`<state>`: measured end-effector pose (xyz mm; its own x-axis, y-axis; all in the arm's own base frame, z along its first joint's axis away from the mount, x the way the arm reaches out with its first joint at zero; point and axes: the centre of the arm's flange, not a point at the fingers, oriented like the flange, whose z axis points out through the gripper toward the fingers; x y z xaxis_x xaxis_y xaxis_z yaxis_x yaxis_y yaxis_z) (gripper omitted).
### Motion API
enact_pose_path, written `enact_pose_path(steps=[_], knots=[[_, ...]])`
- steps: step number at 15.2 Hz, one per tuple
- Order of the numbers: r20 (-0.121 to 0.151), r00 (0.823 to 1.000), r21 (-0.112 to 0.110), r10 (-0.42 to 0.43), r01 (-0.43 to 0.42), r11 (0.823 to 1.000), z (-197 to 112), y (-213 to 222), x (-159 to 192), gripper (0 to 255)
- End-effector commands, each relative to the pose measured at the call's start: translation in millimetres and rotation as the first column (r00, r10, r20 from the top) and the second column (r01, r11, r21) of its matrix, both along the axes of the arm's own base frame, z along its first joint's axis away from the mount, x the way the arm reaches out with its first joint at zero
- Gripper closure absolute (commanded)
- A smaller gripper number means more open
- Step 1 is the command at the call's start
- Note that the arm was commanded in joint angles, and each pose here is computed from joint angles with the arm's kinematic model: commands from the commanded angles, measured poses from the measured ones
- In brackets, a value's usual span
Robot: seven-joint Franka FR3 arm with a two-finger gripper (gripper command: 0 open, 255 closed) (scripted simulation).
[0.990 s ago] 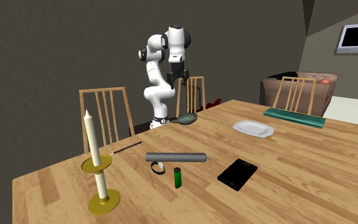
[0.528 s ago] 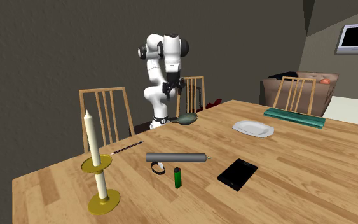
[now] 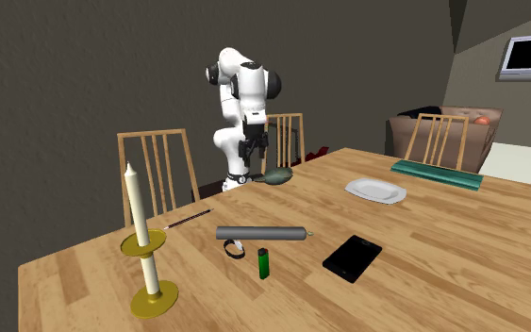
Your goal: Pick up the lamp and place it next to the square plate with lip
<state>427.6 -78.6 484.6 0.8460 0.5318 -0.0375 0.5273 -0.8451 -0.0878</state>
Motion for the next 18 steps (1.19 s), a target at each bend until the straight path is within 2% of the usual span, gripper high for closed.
enact_pose_path(steps=[1, 5, 9, 13, 18], knots=[[0.01, 0.998, -0.002, 0.06, -0.06, 0.998, -15, -12, 19, 0], [0.029, 0.985, -0.005, 0.171, -0.171, 0.985, -40, -26, 61, 0], [0.047, 0.959, -0.011, 0.28, -0.28, 0.96, -64, -36, 104, 0], [0.065, 0.921, -0.018, 0.385, -0.385, 0.923, -87, -41, 149, 0], [0.085, 0.856, -0.03, 0.51, -0.509, 0.86, -114, -40, 206, 0]])
